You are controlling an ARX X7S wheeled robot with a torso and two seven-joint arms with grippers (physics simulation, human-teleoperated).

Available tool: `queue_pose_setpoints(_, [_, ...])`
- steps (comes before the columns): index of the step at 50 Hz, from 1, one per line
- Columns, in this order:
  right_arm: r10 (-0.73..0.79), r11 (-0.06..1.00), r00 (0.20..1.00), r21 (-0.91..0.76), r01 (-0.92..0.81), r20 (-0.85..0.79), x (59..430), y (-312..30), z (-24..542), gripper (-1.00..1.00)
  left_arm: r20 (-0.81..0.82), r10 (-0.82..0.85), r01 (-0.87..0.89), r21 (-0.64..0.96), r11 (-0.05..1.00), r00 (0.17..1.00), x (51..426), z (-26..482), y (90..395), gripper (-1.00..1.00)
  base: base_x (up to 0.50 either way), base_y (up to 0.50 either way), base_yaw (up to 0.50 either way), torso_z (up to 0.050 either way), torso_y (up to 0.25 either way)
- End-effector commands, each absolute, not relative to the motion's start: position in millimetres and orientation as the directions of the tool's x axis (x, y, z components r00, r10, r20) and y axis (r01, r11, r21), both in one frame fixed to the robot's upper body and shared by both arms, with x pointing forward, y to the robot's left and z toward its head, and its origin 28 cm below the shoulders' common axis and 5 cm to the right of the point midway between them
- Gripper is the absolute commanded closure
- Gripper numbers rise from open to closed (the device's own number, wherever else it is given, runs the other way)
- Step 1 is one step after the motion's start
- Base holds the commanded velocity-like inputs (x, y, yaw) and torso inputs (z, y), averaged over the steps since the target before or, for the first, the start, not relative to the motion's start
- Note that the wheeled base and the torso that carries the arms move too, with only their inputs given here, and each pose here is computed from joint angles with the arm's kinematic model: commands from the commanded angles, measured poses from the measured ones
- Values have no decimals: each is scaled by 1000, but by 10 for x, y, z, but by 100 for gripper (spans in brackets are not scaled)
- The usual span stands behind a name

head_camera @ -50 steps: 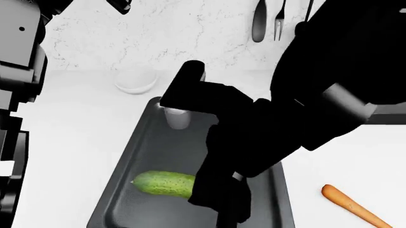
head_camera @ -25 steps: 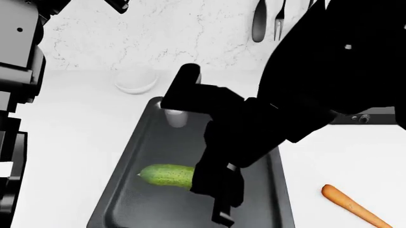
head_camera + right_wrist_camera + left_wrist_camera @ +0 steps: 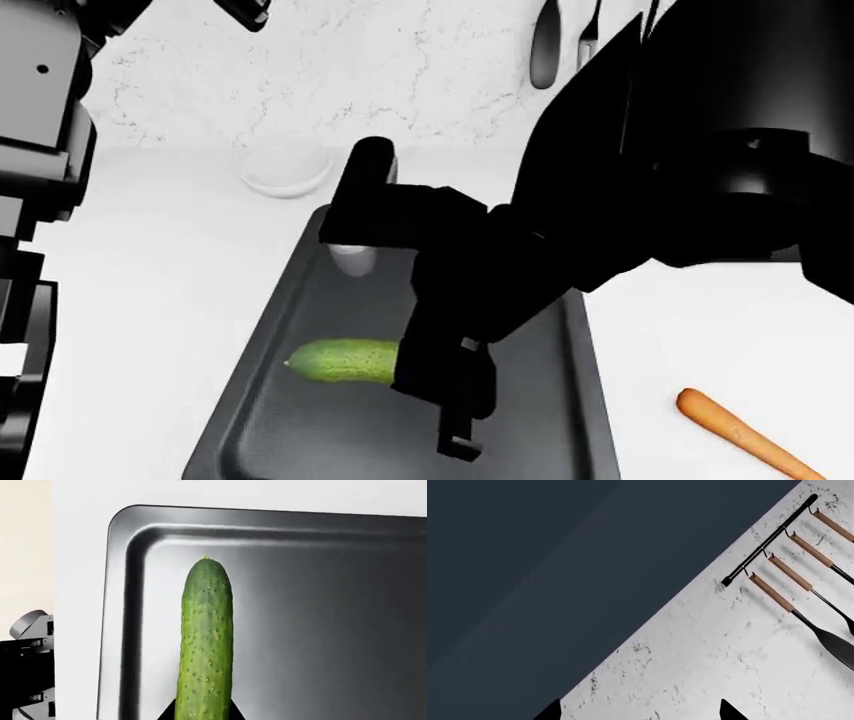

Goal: Place the two vegetables and bowl onto the tray for setting up a vegetable dip station.

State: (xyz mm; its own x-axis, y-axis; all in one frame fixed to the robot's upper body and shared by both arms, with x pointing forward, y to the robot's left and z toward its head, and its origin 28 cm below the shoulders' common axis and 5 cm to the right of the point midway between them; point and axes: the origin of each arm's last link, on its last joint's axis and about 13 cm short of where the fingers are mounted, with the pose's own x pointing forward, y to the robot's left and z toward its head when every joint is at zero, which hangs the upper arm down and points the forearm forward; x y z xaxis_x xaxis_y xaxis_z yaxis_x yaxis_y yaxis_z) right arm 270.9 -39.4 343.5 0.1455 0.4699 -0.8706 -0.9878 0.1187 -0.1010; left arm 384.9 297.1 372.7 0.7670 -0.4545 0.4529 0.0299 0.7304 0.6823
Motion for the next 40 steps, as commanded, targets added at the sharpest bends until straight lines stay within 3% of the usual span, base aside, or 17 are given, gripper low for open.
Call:
queue_pose_setpoints(1, [476, 69, 150, -133, -989, -866, 2723, -322, 3420, 100, 453, -453, 29, 682, 731, 768, 3854, 3709, 2975, -100, 0, 0, 0, 0, 0])
queue_pose_setpoints(40, [490, 28, 87, -84, -996, -868, 2567, -260, 3286, 100, 463, -440, 21, 671, 741, 770, 3850, 3676, 3016, -100, 0, 0, 0, 0, 0])
